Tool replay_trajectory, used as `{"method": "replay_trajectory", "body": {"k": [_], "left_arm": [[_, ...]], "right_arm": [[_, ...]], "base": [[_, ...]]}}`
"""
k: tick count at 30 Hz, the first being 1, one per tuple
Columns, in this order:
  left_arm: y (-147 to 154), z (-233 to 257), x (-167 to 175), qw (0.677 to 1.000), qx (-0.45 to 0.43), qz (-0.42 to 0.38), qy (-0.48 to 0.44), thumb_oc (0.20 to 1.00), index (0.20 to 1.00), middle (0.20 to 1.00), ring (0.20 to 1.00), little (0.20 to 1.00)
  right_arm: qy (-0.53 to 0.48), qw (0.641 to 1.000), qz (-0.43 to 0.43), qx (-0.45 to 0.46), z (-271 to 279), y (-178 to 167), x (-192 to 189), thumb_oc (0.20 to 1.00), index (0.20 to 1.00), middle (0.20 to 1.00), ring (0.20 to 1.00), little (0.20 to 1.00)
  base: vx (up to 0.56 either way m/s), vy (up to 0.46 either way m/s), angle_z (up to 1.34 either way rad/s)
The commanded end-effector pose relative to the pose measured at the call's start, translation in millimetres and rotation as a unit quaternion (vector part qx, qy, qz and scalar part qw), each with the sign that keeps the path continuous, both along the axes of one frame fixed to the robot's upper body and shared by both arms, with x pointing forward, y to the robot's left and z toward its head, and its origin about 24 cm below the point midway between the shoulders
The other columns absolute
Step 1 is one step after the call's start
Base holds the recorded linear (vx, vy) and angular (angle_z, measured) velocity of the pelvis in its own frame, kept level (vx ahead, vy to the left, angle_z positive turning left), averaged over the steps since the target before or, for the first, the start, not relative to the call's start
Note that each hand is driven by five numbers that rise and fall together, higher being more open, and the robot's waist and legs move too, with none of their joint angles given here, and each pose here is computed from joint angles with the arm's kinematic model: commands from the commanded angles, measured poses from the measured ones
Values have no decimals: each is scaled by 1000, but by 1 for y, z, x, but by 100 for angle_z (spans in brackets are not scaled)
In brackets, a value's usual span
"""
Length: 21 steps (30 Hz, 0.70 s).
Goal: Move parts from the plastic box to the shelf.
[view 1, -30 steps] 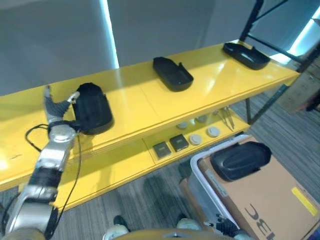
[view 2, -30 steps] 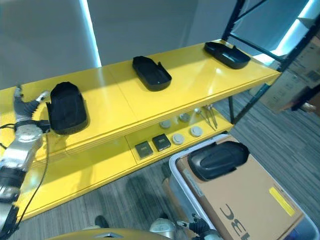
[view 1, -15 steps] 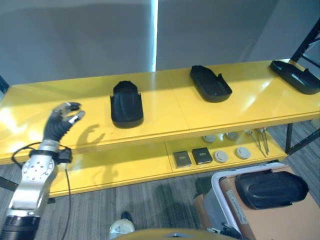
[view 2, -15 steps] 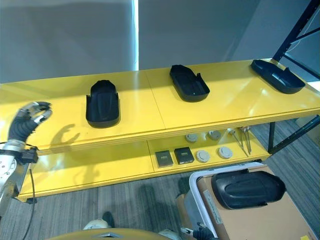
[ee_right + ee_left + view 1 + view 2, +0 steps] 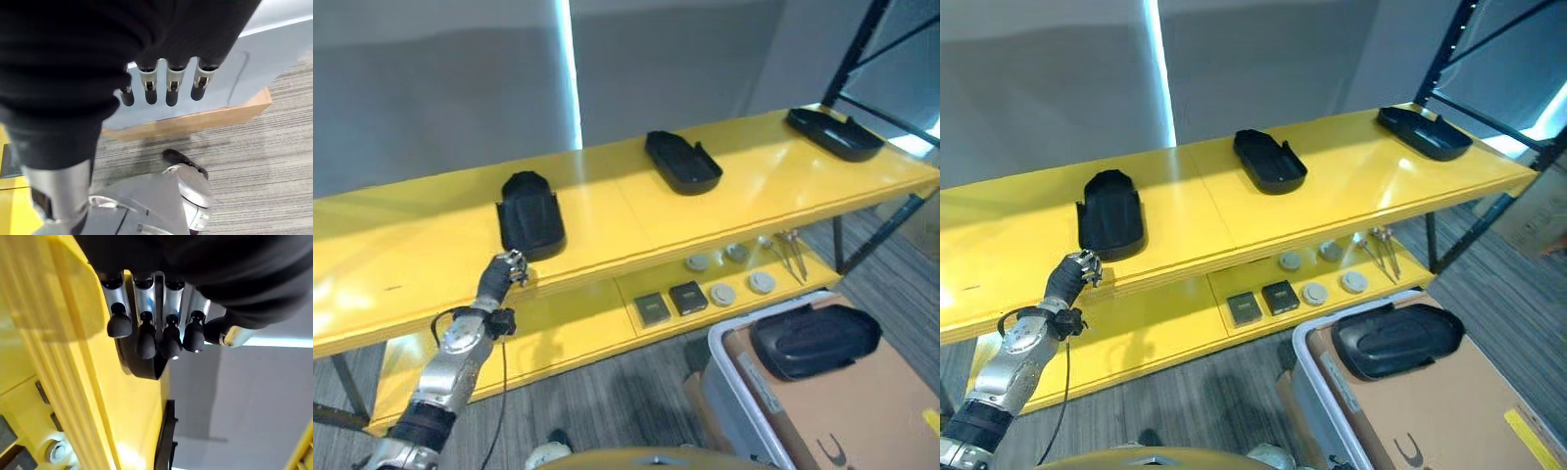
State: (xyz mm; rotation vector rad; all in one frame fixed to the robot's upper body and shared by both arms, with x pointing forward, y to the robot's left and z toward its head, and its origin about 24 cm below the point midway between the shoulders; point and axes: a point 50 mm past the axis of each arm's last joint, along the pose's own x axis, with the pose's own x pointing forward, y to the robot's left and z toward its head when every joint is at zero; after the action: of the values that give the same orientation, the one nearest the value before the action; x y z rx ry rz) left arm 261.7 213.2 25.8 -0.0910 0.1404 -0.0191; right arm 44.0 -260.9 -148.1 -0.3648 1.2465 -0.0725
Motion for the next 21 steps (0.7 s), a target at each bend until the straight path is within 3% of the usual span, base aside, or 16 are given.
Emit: {"method": "replay_trajectory", "body": {"k": [1,21], "left_arm": [[-7,50,28,992,26,-3,-124,200,200,200,200,200],[7,20,51,993,61,93,-46,200,200,200,200,200]], "right_arm": [[-25,999,40,-2,1,5,18,1000,1000,1000,1000,1000],[-12,996,87,-4,5,2,20,1000,1000,1000,1000,1000]], "base": [[13,-12,-16],[7,-5,-4]]}}
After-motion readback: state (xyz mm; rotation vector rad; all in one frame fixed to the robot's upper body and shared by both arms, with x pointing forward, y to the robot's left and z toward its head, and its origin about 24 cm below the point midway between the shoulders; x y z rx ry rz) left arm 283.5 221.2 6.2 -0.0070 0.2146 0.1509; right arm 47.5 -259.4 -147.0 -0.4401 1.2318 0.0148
